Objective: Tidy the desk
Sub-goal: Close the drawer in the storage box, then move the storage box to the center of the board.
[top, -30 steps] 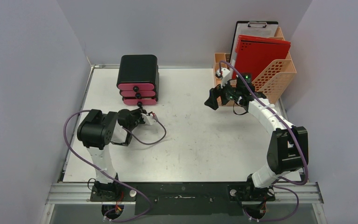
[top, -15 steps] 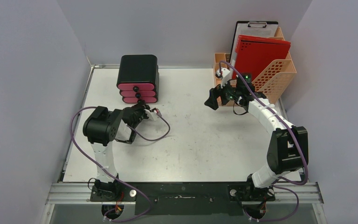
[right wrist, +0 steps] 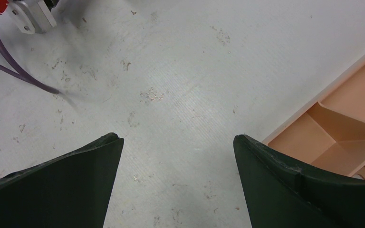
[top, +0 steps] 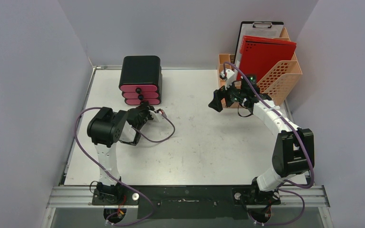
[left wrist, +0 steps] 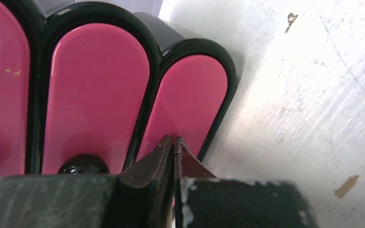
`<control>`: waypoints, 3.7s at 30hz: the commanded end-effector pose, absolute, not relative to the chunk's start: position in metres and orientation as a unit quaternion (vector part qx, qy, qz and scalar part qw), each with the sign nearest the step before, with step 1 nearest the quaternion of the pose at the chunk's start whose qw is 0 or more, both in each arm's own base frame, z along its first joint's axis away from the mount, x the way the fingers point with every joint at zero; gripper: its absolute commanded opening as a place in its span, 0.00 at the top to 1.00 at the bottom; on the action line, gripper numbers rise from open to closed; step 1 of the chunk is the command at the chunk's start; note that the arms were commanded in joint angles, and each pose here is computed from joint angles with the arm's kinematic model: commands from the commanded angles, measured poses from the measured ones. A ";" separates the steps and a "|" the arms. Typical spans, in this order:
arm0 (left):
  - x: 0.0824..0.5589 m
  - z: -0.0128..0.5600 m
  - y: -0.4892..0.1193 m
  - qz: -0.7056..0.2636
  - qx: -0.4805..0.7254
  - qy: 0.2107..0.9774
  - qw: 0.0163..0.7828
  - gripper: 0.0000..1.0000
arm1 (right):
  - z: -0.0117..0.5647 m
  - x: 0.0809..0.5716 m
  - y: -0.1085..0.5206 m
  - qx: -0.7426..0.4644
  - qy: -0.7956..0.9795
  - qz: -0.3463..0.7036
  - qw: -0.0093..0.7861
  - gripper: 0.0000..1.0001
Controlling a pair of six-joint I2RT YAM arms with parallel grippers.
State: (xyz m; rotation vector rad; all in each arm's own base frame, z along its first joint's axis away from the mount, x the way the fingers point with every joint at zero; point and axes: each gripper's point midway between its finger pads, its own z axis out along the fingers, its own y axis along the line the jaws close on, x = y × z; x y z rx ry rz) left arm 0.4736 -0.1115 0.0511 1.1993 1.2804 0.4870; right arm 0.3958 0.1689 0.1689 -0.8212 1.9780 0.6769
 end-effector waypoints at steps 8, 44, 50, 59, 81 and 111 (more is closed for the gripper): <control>0.485 0.061 -0.113 0.229 0.501 0.552 0.626 1.00 | 0.185 0.404 0.168 -0.338 0.778 0.267 0.457 0.10; 0.373 0.132 -0.090 -0.073 0.472 0.651 0.590 0.29 | 0.198 0.402 0.169 -0.348 0.770 0.267 0.463 0.10; 0.347 0.160 -0.086 -0.146 0.412 0.693 0.573 0.06 | 0.209 0.404 0.165 -0.344 0.773 0.254 0.469 0.10; 0.318 0.185 -0.093 -0.228 0.343 0.759 0.505 0.04 | 0.249 0.422 0.131 -0.279 0.806 0.158 0.497 0.10; 0.254 0.178 -0.088 -0.241 0.349 0.806 0.412 0.04 | 0.174 0.473 0.060 -0.162 0.881 0.022 0.445 0.10; 0.253 0.164 -0.083 -0.264 0.334 0.815 0.393 0.04 | 0.093 0.521 0.071 -0.147 0.910 0.047 0.386 0.43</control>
